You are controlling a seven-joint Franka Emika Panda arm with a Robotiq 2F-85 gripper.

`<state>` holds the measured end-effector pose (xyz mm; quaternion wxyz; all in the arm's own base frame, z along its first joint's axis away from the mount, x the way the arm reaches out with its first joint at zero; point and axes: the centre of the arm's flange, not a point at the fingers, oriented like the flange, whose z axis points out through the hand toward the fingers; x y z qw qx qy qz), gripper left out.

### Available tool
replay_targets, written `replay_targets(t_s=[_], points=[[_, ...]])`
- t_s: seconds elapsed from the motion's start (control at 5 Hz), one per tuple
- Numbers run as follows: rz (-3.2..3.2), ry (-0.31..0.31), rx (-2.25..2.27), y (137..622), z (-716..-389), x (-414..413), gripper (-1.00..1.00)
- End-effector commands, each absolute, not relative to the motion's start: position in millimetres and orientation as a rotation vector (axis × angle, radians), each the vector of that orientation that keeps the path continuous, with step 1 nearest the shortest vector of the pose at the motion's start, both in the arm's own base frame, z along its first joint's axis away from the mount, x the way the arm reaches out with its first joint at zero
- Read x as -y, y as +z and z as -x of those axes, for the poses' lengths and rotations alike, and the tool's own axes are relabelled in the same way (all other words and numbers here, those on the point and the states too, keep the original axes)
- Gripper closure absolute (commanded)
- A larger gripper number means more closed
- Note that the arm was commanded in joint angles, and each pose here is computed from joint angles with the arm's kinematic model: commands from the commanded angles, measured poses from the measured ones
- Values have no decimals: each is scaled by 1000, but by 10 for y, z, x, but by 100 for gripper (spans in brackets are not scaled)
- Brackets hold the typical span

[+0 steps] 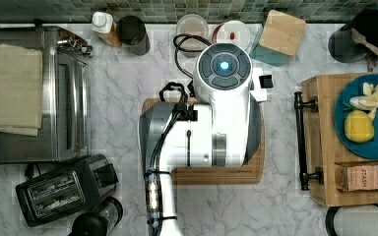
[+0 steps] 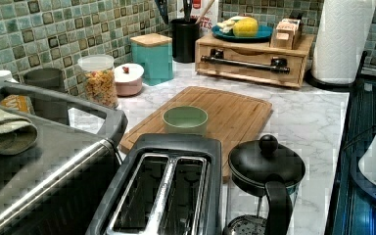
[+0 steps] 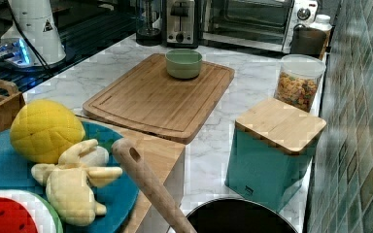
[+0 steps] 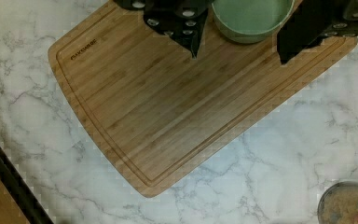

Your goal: Open the drawer.

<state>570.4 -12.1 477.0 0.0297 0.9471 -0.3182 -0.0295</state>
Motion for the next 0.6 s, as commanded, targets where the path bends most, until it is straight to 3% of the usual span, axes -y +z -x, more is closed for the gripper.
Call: replay_targets(t_s=[0.2,0.6], points=[[-2910,-100,964,4719,-5687,111,-100],[-2974,-127,307,4618,-5464,670,-100]])
